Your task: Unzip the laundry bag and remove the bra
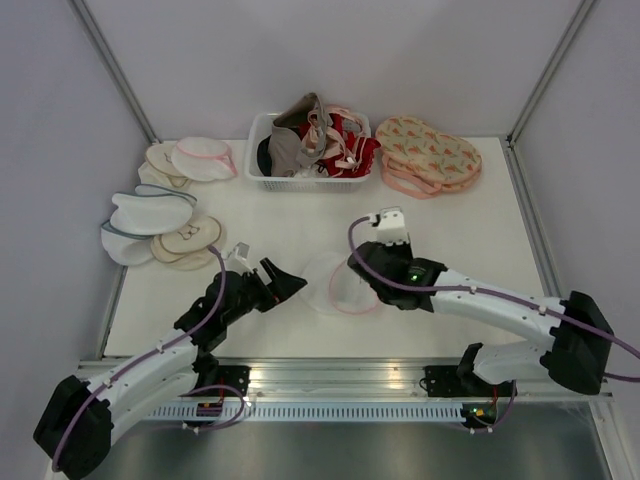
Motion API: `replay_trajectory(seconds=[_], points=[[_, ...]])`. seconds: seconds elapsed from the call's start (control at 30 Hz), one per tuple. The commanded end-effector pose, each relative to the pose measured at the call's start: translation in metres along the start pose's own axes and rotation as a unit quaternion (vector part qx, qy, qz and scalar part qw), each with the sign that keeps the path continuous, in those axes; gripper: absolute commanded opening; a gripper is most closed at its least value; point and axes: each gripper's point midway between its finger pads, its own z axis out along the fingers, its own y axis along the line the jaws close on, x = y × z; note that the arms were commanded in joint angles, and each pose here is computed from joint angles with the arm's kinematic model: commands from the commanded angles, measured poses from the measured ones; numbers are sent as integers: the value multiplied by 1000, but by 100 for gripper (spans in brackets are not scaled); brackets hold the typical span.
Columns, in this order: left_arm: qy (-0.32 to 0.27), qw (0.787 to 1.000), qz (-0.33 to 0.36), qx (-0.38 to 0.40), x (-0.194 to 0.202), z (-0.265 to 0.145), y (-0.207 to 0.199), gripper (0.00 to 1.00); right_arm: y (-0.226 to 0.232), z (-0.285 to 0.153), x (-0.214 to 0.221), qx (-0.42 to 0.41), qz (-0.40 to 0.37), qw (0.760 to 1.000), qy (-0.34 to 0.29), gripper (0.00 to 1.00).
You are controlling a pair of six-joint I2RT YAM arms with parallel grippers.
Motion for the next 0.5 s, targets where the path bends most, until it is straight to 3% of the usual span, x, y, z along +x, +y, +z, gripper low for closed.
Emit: replay_trajectory(seconds=[0.0, 0.13, 0.27, 0.4, 0.47], points=[[-26, 999, 8, -42, -11, -6, 11, 98, 13, -18, -18, 38, -162, 984, -59, 1], [-39, 997, -2, -65, -12, -11, 23, 98, 77, -50, 0, -24, -265, 958, -105, 0], [-40, 993, -17, -108, -7, -18, 44, 98, 124, -76, 11, -107, -304, 936, -140, 0], [-59, 991, -29, -119, -13, -24, 47, 98, 166, -115, 30, -203, -356, 895, -178, 1], [-66, 990, -31, -120, -15, -26, 48, 98, 179, -121, 44, -251, -366, 880, -168, 0]])
